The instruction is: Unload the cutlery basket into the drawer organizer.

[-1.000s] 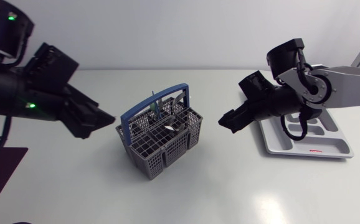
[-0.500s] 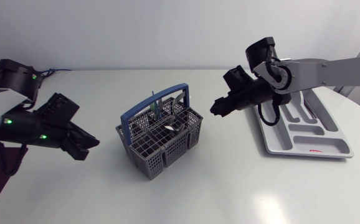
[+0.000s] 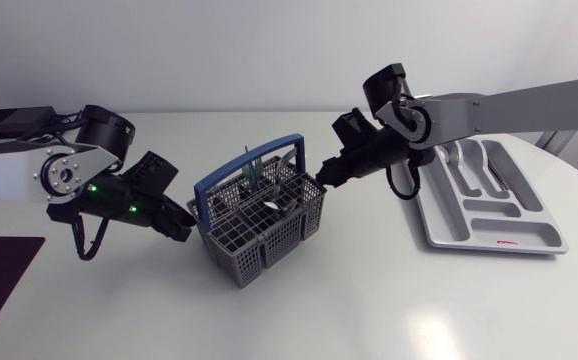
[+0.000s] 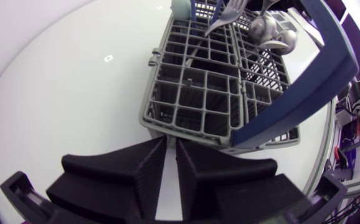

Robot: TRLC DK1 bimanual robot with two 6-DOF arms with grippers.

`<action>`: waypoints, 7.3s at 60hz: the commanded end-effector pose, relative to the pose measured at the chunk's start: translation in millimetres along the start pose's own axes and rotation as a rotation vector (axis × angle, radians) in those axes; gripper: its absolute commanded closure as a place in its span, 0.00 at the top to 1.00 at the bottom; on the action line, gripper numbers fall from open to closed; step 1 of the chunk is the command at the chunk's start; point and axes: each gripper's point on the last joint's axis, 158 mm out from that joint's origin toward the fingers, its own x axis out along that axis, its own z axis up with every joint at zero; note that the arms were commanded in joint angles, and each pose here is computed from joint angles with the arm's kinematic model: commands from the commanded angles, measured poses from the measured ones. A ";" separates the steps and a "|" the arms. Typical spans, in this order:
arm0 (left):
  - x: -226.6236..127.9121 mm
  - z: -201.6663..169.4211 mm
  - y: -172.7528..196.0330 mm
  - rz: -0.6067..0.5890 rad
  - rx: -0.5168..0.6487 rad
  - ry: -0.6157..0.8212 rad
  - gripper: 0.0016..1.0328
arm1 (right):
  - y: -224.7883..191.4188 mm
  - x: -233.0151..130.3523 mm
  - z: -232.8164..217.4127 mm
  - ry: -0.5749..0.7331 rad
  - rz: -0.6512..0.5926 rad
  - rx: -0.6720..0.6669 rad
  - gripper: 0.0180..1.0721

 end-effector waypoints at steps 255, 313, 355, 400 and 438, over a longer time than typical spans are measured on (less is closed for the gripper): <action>-20.9 130.0 -107.9 -0.325 -0.627 -0.006 0.09 | 30.3 -99.5 -89.7 0.021 -0.181 0.040 0.90; -109.5 147.0 -146.9 -0.424 -0.335 -0.225 0.09 | 41.0 -137.2 -75.2 -0.073 -0.203 -0.146 0.95; -91.3 112.3 -300.7 -0.733 0.282 0.053 0.09 | 128.4 -194.9 -101.0 -0.164 0.194 -0.475 0.92; -91.3 97.3 -304.4 -0.748 0.373 0.091 0.09 | 165.2 -190.2 -117.4 -0.153 0.325 -0.572 0.35; -92.4 97.4 -302.6 -0.747 0.378 0.090 0.09 | 169.4 -180.8 -116.4 -0.134 0.358 -0.560 0.14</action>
